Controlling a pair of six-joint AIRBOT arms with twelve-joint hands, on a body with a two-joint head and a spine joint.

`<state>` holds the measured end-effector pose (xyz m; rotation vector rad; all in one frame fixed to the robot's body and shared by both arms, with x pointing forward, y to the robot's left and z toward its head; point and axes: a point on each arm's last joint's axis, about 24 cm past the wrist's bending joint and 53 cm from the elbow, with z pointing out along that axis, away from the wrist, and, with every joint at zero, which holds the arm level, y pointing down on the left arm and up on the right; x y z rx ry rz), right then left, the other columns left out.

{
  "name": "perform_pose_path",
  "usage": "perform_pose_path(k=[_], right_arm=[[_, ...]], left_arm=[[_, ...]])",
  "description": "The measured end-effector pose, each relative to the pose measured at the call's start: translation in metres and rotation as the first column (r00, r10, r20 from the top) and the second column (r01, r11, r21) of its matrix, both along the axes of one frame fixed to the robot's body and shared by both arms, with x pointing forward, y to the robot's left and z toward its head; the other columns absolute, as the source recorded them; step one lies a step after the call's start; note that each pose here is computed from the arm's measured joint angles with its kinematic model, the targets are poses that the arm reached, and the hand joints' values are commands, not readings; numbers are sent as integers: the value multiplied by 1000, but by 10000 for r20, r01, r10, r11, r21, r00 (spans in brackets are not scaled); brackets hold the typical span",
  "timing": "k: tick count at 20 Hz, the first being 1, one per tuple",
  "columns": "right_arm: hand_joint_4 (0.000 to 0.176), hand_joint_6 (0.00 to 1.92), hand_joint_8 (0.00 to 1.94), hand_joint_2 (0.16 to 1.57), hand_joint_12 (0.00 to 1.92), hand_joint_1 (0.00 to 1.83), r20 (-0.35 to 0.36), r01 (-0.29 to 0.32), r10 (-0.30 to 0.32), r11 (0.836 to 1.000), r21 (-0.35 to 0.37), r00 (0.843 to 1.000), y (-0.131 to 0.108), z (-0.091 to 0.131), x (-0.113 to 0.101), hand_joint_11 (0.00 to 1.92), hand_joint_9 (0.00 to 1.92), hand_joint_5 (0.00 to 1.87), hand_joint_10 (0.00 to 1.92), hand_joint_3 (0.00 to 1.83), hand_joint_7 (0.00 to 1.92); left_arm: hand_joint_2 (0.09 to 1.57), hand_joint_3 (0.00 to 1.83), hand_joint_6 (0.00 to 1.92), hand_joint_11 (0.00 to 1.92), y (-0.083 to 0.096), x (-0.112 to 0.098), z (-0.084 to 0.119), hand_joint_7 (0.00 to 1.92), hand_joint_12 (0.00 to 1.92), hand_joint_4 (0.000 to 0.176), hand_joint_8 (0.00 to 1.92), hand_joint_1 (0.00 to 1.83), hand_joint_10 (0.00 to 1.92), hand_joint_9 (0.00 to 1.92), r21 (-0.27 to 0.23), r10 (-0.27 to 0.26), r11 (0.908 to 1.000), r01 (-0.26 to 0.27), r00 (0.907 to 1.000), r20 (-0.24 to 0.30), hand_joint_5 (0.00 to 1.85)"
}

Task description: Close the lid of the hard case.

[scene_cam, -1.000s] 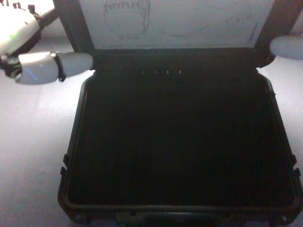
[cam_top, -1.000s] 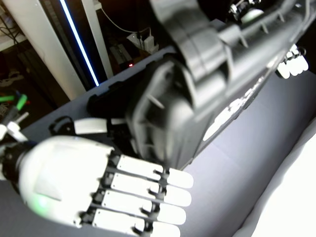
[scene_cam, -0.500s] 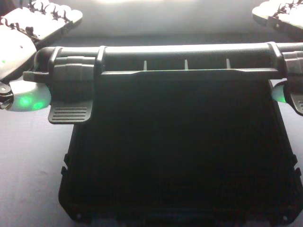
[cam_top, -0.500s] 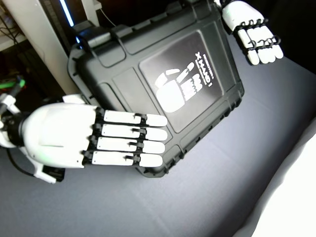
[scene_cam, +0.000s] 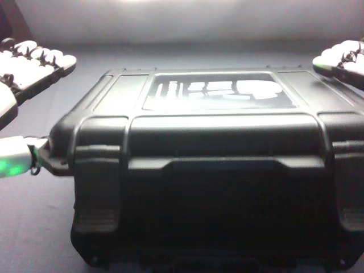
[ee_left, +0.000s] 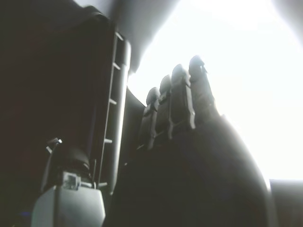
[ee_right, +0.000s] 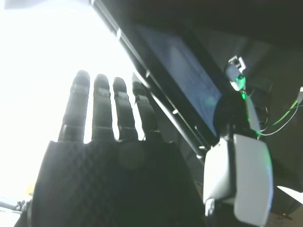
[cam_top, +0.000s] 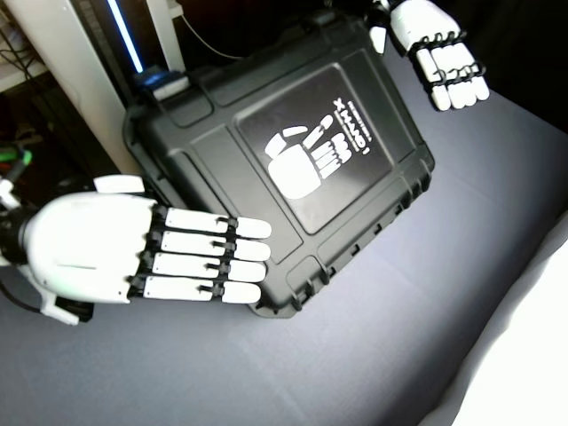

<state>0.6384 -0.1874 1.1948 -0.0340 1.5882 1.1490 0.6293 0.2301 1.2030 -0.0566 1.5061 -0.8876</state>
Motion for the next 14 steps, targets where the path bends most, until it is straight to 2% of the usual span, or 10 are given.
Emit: perform_pose_path(k=[2,5,8,9,11,13,14], right_arm=[[0,1,1,1132,21,293,-234,67,-71,9998,-192,9997,-6,-7,-5,52,19,25,1,11,14],[0,2,0,1122,22,288,-519,299,-316,9990,-330,9982,-17,-13,-9,56,4,23,0,4,4],[0,7,8,1118,17,270,-701,593,-603,9981,-172,9957,-30,-18,-17,44,25,43,7,2,31],[0,8,8,1115,18,268,-690,795,-806,9967,-186,9944,-38,-20,-20,45,31,46,9,0,34],[0,1,1,1104,12,247,-653,1168,-1148,9928,262,9912,-50,-14,-23,33,27,34,3,0,24],[0,2,0,1077,12,233,-455,1385,-1365,9895,425,9896,-61,-7,-28,31,3,35,0,0,12],[22,4,2,1062,12,208,-360,1592,-1572,9853,618,9869,-67,-4,-29,33,4,41,1,0,18]], left_arm=[[1227,7,1,1,5,-5,-7,2,1,0,0,96,0,3,29,160,9999,-160,9995,-259,12],[1232,4,0,0,5,-22,-12,0,0,0,0,122,0,0,213,-12,9998,20,9994,-357,0],[1235,4,0,5,15,-27,-10,0,3,0,0,100,0,0,92,266,9996,-263,9992,-301,0],[1230,1,1,0,19,-28,-4,0,0,0,0,84,0,0,-65,403,9992,-404,9991,-123,2],[1236,4,0,3,19,-36,4,0,1,0,0,80,0,0,-268,376,9989,-372,9992,137,0],[1236,2,0,0,18,-45,2,0,0,0,0,106,1,3,-208,237,9995,-234,9996,152,0],[1243,4,0,0,21,-46,1,0,0,0,0,124,0,0,-188,319,9993,-317,9994,142,1]])
